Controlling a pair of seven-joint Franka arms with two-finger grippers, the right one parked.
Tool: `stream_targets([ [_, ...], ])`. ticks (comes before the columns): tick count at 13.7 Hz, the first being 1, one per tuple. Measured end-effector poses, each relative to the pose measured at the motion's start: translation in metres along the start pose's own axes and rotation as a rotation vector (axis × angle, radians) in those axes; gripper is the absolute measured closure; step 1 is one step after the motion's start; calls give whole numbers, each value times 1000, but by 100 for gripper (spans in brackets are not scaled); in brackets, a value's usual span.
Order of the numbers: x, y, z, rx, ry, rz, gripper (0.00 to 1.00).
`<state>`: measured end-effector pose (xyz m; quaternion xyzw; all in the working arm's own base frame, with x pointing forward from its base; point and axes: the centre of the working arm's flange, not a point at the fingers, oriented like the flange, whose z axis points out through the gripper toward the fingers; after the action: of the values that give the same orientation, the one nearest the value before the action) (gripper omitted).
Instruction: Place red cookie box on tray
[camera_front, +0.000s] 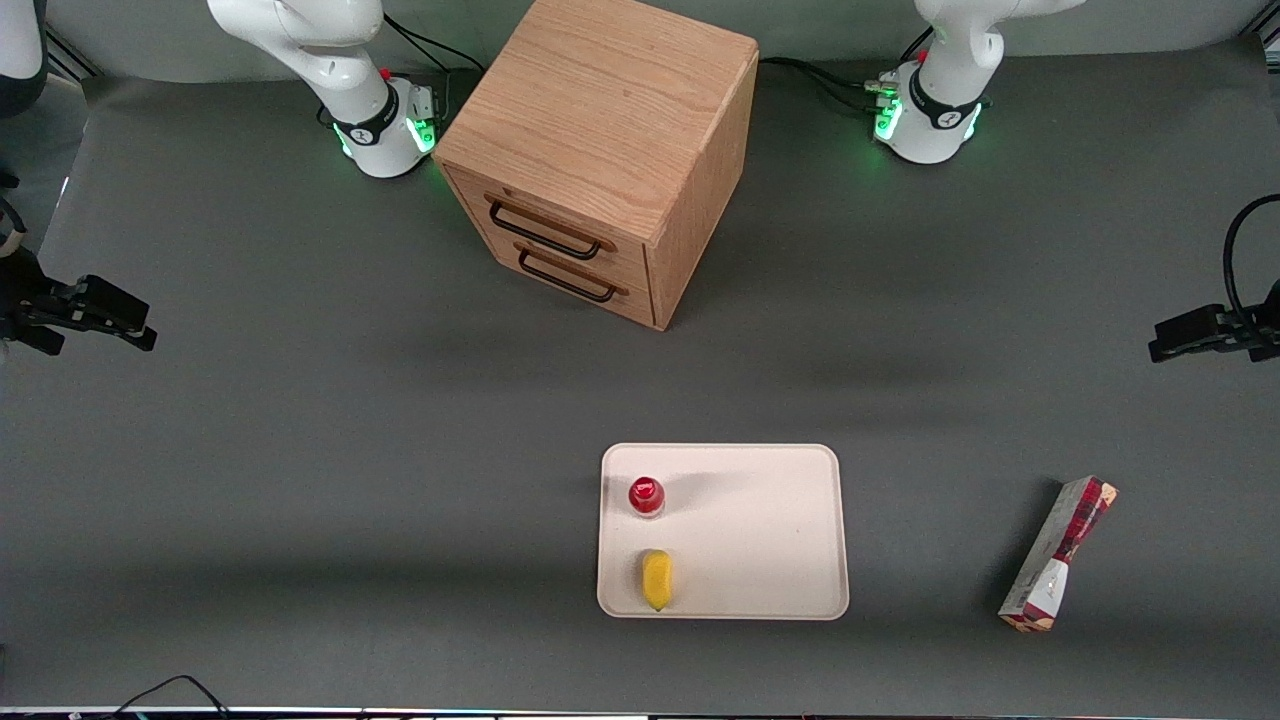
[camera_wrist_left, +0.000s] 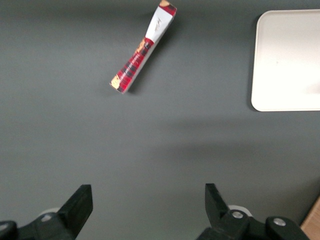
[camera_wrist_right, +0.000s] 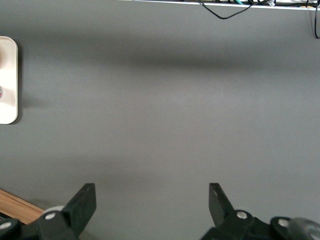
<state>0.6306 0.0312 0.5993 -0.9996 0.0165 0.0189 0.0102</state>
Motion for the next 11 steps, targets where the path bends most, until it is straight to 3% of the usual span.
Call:
stream_targets([
  [2,15,-6,15,24,36,66,0],
  [5,51,-11,71,56,52,184,0],
  [11,113,4,226,40,48,360,0],
])
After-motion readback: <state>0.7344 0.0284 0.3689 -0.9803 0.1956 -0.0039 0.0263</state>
